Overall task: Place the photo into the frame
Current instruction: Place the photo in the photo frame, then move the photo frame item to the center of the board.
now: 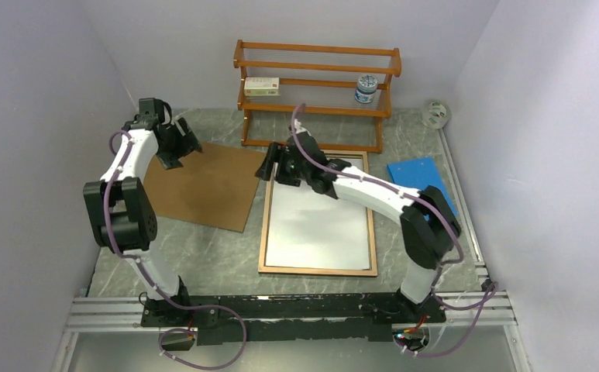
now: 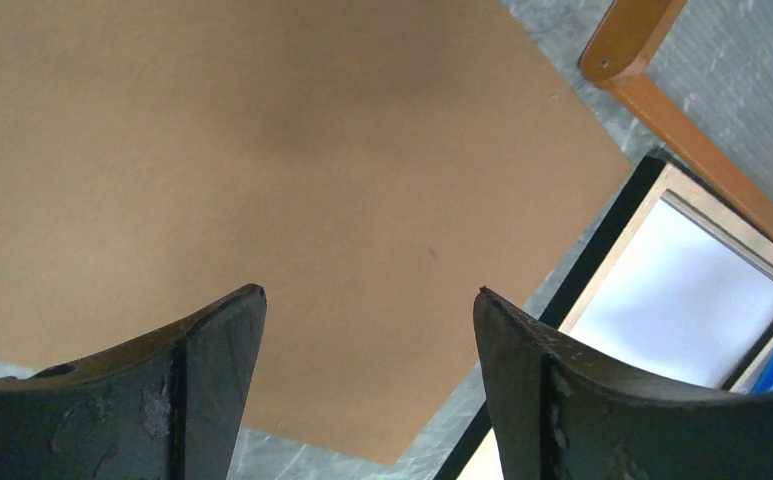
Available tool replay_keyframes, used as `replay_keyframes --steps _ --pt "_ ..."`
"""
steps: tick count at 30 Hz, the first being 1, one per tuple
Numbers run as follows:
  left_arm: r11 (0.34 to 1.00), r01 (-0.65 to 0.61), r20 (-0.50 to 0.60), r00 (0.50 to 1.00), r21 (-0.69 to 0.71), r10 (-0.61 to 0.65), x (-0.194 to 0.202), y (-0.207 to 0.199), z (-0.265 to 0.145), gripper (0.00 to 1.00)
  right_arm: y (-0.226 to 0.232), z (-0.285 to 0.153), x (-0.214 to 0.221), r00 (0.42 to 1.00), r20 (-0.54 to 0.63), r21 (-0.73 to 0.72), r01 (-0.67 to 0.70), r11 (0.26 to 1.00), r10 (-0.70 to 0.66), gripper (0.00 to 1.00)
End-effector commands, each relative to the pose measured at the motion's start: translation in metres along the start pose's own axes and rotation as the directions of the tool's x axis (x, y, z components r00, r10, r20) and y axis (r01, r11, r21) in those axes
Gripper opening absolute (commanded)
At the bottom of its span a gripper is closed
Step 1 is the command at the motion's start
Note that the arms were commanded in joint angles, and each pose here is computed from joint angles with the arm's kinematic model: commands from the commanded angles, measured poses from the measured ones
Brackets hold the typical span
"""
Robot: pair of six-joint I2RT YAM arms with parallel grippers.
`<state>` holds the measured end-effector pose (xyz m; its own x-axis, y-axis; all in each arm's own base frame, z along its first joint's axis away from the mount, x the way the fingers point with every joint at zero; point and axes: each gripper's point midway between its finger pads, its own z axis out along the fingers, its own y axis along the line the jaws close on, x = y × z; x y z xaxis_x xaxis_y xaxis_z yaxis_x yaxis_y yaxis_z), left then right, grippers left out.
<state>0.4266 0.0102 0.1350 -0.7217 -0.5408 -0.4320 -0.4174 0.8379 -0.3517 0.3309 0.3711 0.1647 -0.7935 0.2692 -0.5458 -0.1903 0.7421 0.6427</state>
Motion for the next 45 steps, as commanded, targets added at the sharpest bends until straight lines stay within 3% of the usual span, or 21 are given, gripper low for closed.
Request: replay_keyframes --steps 1,5,9,12,19,27,35,40,45 --pt "0.994 -0.002 -0.011 1.000 0.113 0.003 -0.021 -0.025 0.020 0.81 0.031 0.025 -0.017 0.992 -0.011 -0.077 0.125 0.989 -0.126 0.71" --pt "0.956 -0.025 0.040 0.999 0.292 0.014 -0.058 -0.063 0.044 0.80 0.030 0.045 -0.013 0.984 -0.056 -0.077 0.167 0.983 -0.171 0.69" --pt "0.909 0.037 0.033 0.998 0.416 -0.056 -0.080 -0.089 0.082 0.66 0.024 0.050 -0.006 0.974 -0.087 -0.070 0.203 0.977 -0.209 0.68" --pt "0.897 0.086 0.023 0.994 0.433 -0.106 -0.090 -0.098 0.108 0.57 0.016 0.051 -0.006 0.967 -0.097 -0.034 0.233 0.972 -0.236 0.68" --pt "0.919 0.077 0.023 0.995 0.385 -0.093 -0.087 -0.108 0.154 0.53 0.006 0.055 -0.012 0.957 -0.104 0.013 0.274 0.962 -0.272 0.68" --pt "0.983 0.101 -0.117 0.990 0.156 -0.083 -0.039 -0.068 0.190 0.51 -0.010 0.047 -0.019 0.948 -0.088 0.086 0.313 0.946 -0.306 0.68" --pt "0.999 -0.035 -0.272 0.962 -0.020 0.028 0.013 -0.019 0.168 0.50 -0.018 0.042 -0.023 0.945 -0.086 0.132 0.325 0.937 -0.316 0.68" --pt "0.988 -0.149 -0.365 0.922 -0.031 0.127 0.045 0.001 0.153 0.48 -0.023 0.045 -0.020 0.949 -0.094 0.150 0.312 0.938 -0.301 0.68" --pt "0.986 -0.164 -0.396 0.904 0.028 0.162 0.068 0.002 0.133 0.47 -0.025 0.052 -0.012 0.950 -0.119 0.133 0.303 0.944 -0.288 0.68"
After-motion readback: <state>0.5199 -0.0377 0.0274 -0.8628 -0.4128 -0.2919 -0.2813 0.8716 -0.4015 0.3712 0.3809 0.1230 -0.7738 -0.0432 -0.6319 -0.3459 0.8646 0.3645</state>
